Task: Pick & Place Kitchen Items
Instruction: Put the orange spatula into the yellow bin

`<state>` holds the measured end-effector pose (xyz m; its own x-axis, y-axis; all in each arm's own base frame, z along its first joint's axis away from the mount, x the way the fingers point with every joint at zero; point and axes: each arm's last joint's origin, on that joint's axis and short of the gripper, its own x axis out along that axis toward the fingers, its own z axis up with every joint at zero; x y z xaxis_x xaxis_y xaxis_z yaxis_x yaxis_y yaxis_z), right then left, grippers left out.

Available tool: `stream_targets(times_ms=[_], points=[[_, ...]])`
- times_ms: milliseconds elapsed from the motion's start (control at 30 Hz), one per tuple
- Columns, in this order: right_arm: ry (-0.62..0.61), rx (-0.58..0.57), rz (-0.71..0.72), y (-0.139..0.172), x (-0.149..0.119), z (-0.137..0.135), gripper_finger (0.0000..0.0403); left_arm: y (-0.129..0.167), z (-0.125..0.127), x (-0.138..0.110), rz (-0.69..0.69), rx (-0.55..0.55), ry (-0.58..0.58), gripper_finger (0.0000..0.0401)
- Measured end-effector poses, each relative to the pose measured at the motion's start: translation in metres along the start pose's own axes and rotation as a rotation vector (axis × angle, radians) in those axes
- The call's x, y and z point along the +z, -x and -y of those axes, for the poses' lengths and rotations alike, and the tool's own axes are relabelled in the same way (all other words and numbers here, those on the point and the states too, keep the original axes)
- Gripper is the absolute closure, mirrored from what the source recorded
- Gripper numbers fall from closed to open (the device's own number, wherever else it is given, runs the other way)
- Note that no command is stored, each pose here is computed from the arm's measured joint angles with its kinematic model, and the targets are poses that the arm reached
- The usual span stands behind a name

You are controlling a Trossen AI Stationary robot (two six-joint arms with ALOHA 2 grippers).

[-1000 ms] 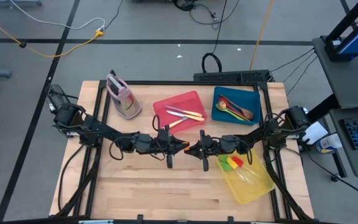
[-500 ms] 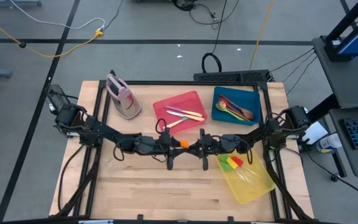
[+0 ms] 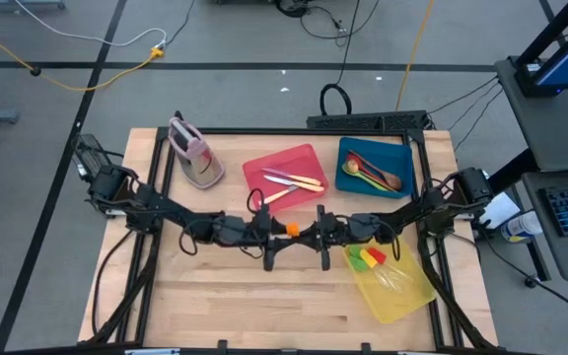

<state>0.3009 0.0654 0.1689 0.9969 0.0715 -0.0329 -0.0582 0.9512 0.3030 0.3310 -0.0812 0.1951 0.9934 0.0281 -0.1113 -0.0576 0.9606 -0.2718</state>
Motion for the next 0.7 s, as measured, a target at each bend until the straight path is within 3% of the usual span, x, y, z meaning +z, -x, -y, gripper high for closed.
stream_targets(times_ms=[400, 700], points=[[-0.008, 0.031, -0.061, 0.003, -0.008, -0.013, 0.039, 0.0, 0.0, 0.001, 0.01, -0.002, -0.017, 0.0267], [-0.064, 0.02, -0.173, 0.023, 0.012, -0.024, 0.039, 0.001, 0.002, 0.0, -0.014, -0.031, -0.019, 0.0267]])
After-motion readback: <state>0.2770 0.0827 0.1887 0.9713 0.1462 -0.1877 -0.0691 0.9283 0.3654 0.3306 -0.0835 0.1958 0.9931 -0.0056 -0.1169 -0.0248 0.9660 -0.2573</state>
